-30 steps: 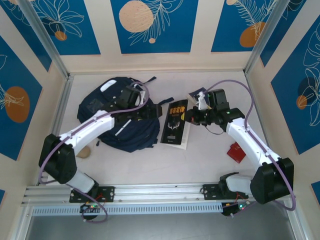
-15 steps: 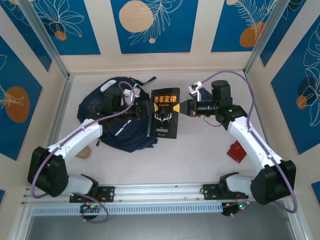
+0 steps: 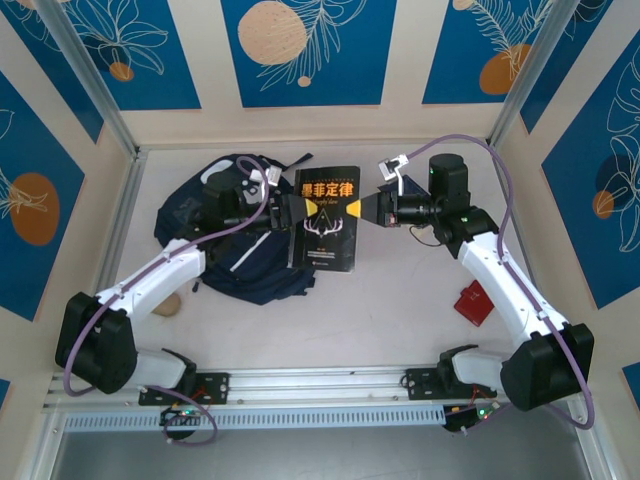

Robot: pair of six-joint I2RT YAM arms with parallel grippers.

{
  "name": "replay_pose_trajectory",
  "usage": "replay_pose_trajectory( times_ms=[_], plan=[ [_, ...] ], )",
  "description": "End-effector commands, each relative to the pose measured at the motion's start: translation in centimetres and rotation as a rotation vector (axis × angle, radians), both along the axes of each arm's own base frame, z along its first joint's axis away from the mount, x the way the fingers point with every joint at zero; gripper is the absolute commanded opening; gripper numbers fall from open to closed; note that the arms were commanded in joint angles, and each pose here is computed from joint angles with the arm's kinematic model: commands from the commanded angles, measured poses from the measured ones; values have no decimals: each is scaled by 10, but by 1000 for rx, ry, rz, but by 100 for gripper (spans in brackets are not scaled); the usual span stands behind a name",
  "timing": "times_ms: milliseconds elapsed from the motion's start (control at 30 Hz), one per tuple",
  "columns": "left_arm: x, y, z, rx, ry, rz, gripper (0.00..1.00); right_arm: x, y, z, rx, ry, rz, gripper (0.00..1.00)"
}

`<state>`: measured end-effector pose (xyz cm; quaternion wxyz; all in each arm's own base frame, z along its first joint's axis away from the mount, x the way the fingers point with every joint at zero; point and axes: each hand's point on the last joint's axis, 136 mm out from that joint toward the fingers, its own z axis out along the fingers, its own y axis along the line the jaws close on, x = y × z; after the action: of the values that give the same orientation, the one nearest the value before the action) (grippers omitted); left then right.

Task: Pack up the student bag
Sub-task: Pick up the book from the center of the table.

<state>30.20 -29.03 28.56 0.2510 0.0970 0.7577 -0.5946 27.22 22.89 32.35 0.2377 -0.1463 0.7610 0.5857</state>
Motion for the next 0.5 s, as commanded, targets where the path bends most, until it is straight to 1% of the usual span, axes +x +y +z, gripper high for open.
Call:
replay_pose_trajectory(
  times_ms=[0,100,200,300,367,400,467],
  plan=[
    [-4,5,19,-27,-68,6,62,4,-5,13,18,-48,-20,0],
    [-4,8,21,-20,-77,25,48,11,-10,5,11,-17,-50,0],
    [-5,10,22,-16,-81,32,31,15,-12,-4,4,15,-66,0],
    [-4,14,22,-2,-78,56,15,22,-18,-15,-37,57,-129,29],
    [-3,18,24,5,-84,85,12,28,-23,-24,-69,80,-193,52],
    [-2,21,24,16,-84,108,9,31,-26,-30,-86,98,-230,61],
    [2,28,24,43,-87,161,0,38,-32,-41,-111,148,-304,72]
  ],
)
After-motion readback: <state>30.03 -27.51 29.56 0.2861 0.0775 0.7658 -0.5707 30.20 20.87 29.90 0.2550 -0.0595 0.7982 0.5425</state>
